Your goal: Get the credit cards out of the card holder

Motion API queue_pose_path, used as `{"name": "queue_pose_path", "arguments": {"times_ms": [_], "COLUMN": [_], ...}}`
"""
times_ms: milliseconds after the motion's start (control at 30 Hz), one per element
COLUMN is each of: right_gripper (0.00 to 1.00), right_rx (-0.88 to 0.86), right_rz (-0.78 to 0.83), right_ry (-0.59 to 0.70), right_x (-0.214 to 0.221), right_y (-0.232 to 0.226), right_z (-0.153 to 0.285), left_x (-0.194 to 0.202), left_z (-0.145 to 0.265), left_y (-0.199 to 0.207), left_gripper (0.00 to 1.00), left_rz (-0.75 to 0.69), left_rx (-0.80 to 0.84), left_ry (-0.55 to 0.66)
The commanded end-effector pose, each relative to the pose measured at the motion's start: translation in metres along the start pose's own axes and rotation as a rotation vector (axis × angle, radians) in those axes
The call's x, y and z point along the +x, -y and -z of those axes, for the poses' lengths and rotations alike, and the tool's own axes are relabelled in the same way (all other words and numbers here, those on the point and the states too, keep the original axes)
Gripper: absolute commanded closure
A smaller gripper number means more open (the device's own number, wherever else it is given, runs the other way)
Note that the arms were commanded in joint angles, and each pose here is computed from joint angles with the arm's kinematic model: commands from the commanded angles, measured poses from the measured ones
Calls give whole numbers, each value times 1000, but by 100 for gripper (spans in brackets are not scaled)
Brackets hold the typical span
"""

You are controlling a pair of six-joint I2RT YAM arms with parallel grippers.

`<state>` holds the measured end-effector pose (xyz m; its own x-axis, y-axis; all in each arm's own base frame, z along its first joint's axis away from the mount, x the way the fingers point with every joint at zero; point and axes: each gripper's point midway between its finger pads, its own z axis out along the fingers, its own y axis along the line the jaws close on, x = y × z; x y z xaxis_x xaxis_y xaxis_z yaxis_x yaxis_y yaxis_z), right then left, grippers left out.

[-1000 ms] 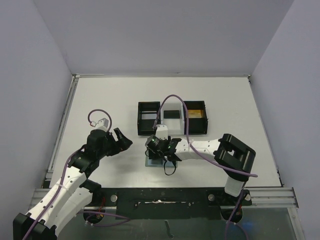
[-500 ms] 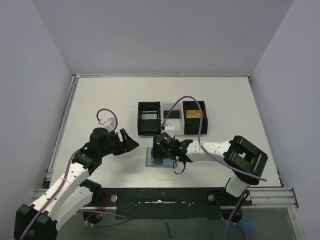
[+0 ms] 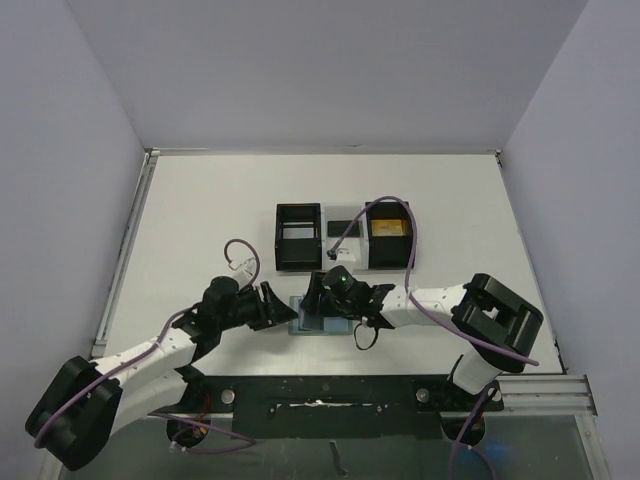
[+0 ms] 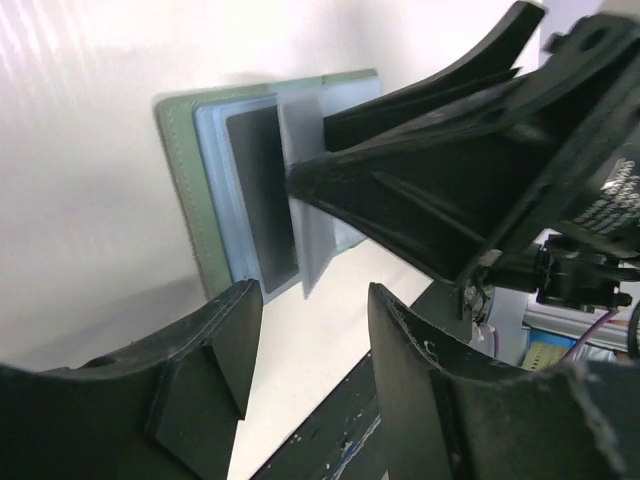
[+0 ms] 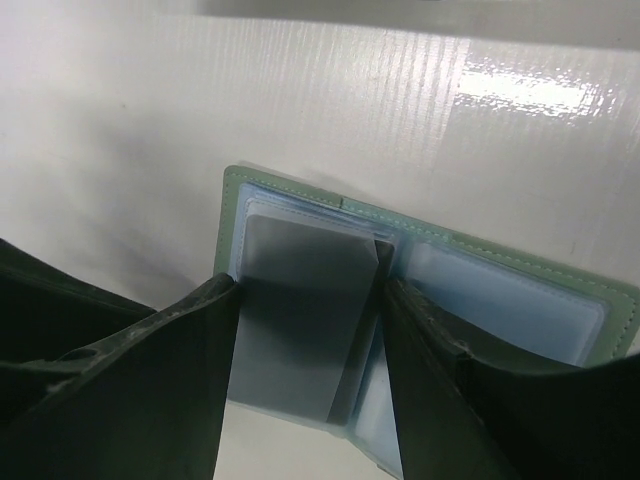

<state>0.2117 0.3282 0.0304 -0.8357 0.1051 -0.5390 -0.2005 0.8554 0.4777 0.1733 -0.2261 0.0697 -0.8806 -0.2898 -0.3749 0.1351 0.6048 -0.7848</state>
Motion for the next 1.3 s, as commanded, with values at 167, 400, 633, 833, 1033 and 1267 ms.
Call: {"name": "queue_pose_path", "arguments": {"times_ms": [167,400,633,833,1033,1267], "right_gripper": [54,52,39,34,30,39], "right_rx": [-45,-26,31,218,334,392], "right_rz": [-54,-34,54,181,278,367], "right_ry": [-57,-57,-62,-96,-101,-103], "right_x": [19,16,7,12,16,14], "right_y": [0,1,-2,2,-2,-1], "right_z": [0,2,1,-7,-7,-11], "left_x": [-9,-9,-36,-45,-56,-51], "left_z": [-23,-28,9,35,46,45], "left_y": [22,24,-5,-10,-6,-6], "left_gripper": [56,67,65,59,56,55], "left_rz": [9,0,14,26,8,29], "left_rx": [102,97,-146,-201,-230,-205], "left_ry": [121,116,291,369,411,400]}}
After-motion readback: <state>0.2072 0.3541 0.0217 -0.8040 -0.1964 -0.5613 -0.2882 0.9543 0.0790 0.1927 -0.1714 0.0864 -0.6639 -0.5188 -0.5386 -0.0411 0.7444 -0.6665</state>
